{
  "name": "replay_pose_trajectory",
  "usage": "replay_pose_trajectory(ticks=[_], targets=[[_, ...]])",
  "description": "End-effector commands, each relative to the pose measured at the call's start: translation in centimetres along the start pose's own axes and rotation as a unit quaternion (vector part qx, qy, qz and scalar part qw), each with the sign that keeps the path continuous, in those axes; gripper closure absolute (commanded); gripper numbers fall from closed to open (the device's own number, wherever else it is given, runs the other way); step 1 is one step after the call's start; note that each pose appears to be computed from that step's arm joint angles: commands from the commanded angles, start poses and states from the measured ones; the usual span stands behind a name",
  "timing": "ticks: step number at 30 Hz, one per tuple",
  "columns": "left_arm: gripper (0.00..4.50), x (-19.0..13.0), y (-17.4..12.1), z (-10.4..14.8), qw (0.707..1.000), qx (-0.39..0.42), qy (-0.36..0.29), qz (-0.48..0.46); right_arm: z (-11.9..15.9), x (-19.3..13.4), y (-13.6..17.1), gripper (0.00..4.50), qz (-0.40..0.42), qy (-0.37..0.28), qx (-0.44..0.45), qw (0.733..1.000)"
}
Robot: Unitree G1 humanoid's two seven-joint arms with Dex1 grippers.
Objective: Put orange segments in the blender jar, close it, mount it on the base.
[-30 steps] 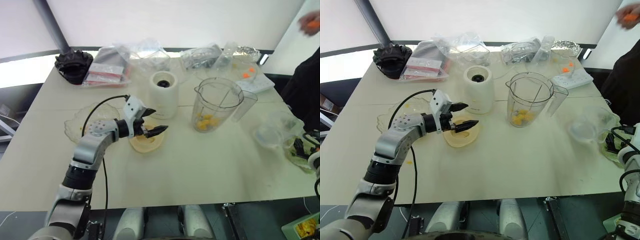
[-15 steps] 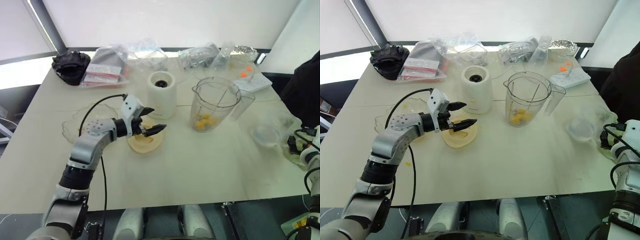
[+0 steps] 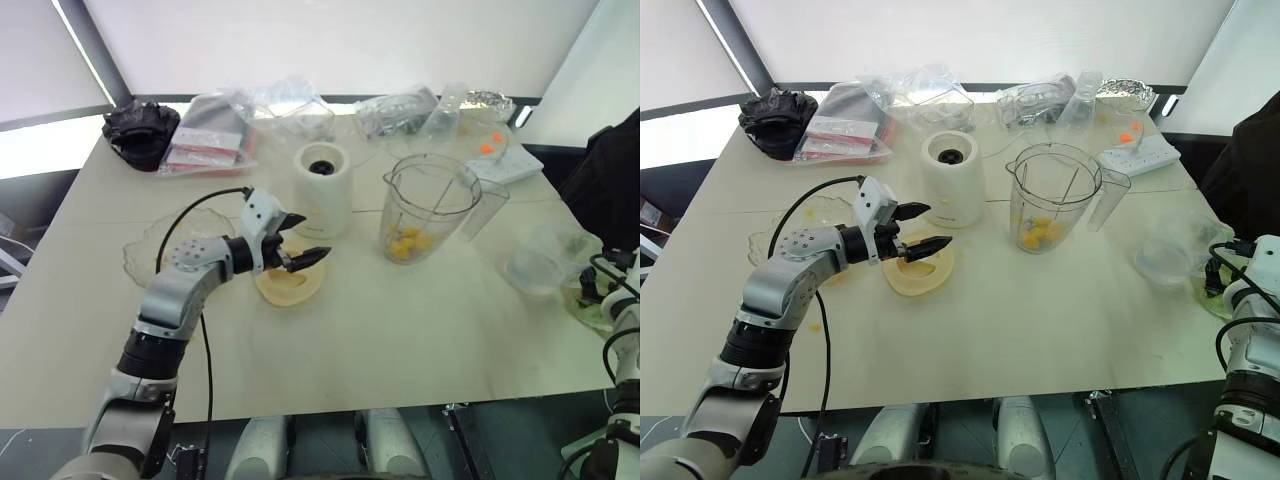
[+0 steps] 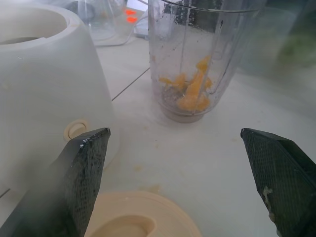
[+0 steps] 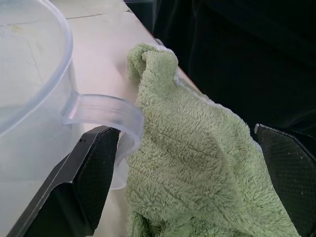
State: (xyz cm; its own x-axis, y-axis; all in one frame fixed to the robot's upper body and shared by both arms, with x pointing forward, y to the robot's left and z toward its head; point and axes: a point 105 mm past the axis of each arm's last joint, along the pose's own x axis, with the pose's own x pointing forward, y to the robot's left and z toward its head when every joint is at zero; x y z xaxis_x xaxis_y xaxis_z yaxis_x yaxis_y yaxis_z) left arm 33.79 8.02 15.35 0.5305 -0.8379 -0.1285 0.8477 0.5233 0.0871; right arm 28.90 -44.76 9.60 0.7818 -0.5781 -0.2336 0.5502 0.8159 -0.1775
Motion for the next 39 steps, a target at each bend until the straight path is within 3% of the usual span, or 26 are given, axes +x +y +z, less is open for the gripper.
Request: replay_pose_trajectory(ticks=[1, 3, 6, 13, 25, 39], targets=[[0.07, 0.0, -0.1, 1.1, 1.0, 0.024, -0.014, 0.0, 2.0, 0.1, -0.5, 0.0, -0.008, -0.032, -0.002, 0.999], [0.07, 0.0, -0.1, 1.1, 1.0, 0.025, -0.014, 0.0, 2.0, 0.1, -0.4, 0.0, -0.006, -0.033, -0.002, 0.999], [0.0, 0.0, -0.1, 1.0, 1.0, 0.026, -0.013, 0.002, 2.0, 0.1, -0.2, 0.84, -0.003, -0.033, -0.002, 0.999], [0.0, 0.1, 0.0, 1.1, 0.999, 0.032, -0.013, 0.004, 1.7, 0.0, 0.1, 4.4, 0.003, -0.031, -0.001, 1.0], [0.0, 0.2, 0.0, 1.1, 0.999, 0.039, -0.012, 0.001, 0.9, -0.7, 1.2, 4.46, 0.02, -0.035, 0.033, 0.999], [0.0, 0.3, -0.1, 1.2, 0.999, 0.038, -0.014, -0.001, 2.3, -1.6, 2.8, 4.46, 0.021, -0.071, 0.291, 0.954]])
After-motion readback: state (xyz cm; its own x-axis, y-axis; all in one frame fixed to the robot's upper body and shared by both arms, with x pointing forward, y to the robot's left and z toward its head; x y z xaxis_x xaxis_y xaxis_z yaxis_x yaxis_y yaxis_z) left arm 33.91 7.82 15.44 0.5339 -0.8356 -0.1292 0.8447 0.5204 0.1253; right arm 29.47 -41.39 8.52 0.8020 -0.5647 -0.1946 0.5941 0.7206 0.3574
